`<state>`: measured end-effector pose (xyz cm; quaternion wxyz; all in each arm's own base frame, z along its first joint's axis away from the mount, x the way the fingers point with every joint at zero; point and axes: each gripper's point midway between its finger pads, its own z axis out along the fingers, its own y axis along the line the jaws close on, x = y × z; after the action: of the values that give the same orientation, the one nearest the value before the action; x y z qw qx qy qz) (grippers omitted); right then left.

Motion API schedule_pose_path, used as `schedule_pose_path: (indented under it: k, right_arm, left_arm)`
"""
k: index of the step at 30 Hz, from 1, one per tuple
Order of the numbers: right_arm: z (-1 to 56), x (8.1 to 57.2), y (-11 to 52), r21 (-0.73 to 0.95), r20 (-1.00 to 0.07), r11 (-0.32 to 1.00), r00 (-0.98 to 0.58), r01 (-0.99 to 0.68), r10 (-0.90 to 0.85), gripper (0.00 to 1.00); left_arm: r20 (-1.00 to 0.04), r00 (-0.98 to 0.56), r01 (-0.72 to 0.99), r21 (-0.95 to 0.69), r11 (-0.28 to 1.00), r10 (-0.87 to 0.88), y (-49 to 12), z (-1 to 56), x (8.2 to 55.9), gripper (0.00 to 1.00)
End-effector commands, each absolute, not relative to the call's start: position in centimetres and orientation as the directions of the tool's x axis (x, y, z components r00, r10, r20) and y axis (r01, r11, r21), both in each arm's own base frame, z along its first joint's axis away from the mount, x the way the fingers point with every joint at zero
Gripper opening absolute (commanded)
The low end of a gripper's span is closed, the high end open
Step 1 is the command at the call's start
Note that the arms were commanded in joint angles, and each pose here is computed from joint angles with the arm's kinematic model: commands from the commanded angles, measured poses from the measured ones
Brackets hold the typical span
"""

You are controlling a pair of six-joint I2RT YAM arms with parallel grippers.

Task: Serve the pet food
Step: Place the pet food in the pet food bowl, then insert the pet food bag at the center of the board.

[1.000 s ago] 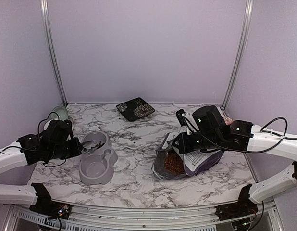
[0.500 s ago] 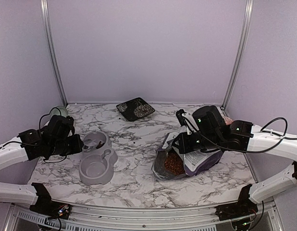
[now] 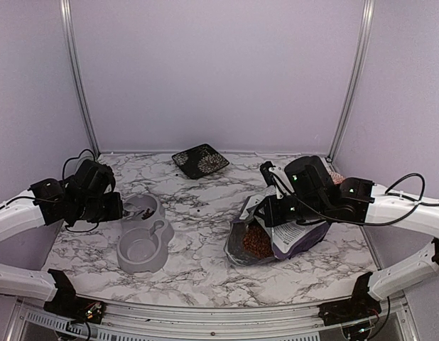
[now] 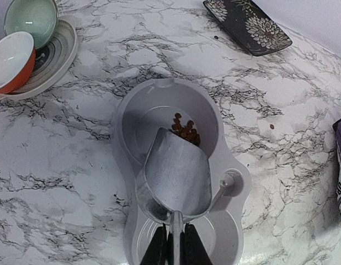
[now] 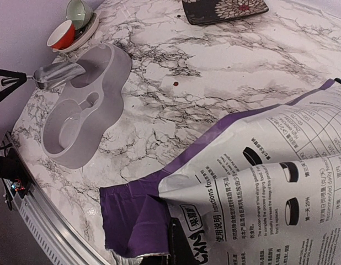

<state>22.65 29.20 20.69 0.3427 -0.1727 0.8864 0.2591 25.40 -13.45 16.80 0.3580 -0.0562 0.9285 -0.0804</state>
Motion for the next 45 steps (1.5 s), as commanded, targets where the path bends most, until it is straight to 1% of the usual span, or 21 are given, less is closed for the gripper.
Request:
schedule_pose_path:
  k: [1, 4, 11, 18, 23, 25, 30, 33, 38, 40, 45]
  right_arm:
    - [20.0, 23.4, 27.7, 0.31, -0.696, 0.844, -0.71, -0.438, -0.113, 0.0]
    - [19.9, 23.4, 27.7, 0.312, -0.695, 0.844, -0.71, -0.436, -0.11, 0.0]
    - [20.0, 23.3, 27.5, 0.314, -0.696, 0.845, -0.711, -0.434, -0.106, 0.0]
    - [20.3, 23.2, 27.4, 0.317, -0.701, 0.844, -0.706, -0.433, -0.099, 0.0]
    - [20.5, 23.2, 27.5, 0.322, -0.703, 0.84, -0.704, -0.437, -0.097, 0.0]
    - [20.5, 23.3, 27.5, 0.32, -0.702, 0.841, -0.705, -0.437, -0.1, 0.0]
    - [20.5, 23.4, 27.7, 0.323, -0.698, 0.842, -0.71, -0.432, -0.096, 0.0]
    - [20.5, 23.5, 28.0, 0.333, -0.696, 0.838, -0.712, -0.432, -0.09, 0.0]
    - [20.5, 23.7, 28.6, 0.335, -0.69, 0.838, -0.718, -0.431, -0.094, 0.0]
    - [20.5, 23.8, 28.7, 0.336, -0.689, 0.839, -0.719, -0.429, -0.091, 0.0]
    - [20.8, 23.9, 29.3, 0.343, -0.687, 0.838, -0.722, -0.425, -0.085, 0.0]
  left_arm:
    - [-0.613, -0.785, -0.045, -0.079, 0.996, -0.084, -12.8, 16.4, 25.3, 0.0]
    - [-0.584, -0.809, -0.049, -0.04, 0.998, -0.063, -12.6, 16.0, 25.2, 0.0]
    - [-0.569, -0.822, -0.042, -0.008, 0.999, -0.039, -12.7, 16.8, 25.5, 0.0]
    - [-0.588, -0.808, -0.02, -0.007, 1.0, -0.02, -13.0, 18.8, 25.9, 0.0]
    - [-0.573, -0.82, 0.002, 0.022, 1.0, 0.014, -12.9, 19.3, 25.7, 0.0]
    - [-0.58, -0.814, 0.003, 0.014, 1.0, 0.01, -12.9, 19.7, 25.8, 0.0]
    - [-0.626, -0.779, 0.022, -0.079, 0.997, -0.032, -13.6, 22.4, 25.6, 0.0]
    - [-0.647, -0.763, 0.076, -0.111, 0.991, -0.014, -14.2, 23.1, 25.4, 0.0]
    - [-0.703, -0.71, 0.187, -0.248, 0.951, -0.043, -16.0, 25.2, 24.4, 0.0]
    - [-0.728, -0.683, 0.249, -0.299, 0.921, -0.052, -17.0, 26.5, 23.9, 0.0]
    - [-0.775, -0.632, 0.463, -0.355, 0.812, 0.022, -20.1, 28.3, 21.3, 0.0]
